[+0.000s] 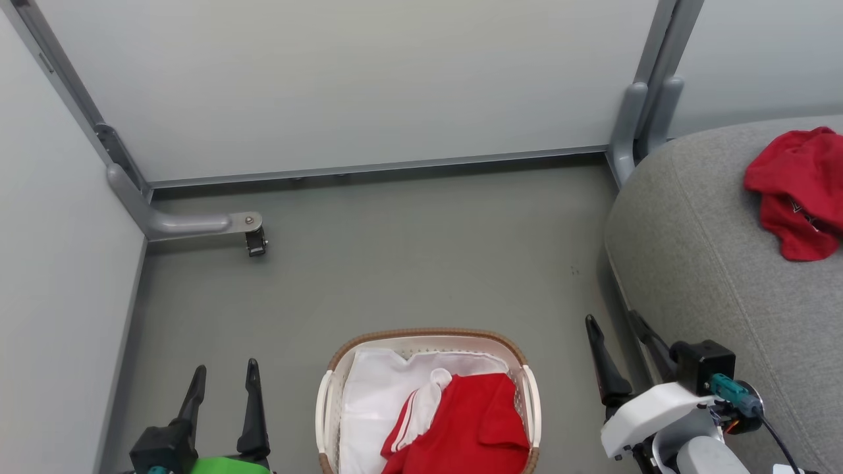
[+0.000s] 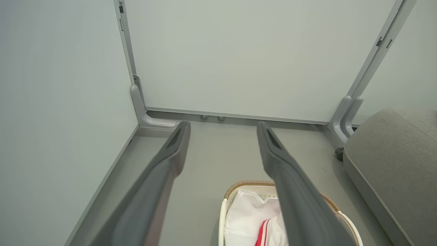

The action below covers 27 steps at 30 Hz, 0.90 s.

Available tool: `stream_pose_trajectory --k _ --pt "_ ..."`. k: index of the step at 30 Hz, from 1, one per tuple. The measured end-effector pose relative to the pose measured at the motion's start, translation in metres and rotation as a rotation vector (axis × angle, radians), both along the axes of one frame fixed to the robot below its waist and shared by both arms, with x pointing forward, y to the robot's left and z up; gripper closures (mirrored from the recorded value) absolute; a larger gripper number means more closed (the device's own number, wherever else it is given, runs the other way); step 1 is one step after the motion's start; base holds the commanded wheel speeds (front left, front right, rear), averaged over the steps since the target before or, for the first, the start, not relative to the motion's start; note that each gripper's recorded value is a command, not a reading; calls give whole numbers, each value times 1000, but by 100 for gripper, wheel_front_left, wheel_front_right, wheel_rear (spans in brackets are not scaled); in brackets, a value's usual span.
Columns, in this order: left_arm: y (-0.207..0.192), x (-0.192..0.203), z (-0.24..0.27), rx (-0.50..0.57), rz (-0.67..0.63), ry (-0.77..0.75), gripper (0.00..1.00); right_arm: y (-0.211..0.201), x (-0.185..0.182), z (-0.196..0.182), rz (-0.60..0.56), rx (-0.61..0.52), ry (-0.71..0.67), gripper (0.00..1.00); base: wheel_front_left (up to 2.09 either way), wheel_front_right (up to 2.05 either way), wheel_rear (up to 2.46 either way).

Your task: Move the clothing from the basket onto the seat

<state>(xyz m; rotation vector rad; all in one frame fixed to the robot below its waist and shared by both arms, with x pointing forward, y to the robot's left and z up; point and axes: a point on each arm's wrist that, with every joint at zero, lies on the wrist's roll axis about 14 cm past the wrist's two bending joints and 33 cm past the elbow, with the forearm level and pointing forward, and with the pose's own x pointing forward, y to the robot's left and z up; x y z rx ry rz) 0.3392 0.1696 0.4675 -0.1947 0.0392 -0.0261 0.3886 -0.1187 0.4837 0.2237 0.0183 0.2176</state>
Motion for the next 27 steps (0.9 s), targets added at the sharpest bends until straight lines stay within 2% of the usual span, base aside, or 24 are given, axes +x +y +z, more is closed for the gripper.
stream_pose_trajectory --k 27 --pt "-4 -2 -6 -5 -21 18 0 -1 -3 -6 -4 -1 16 0 0 0 0"
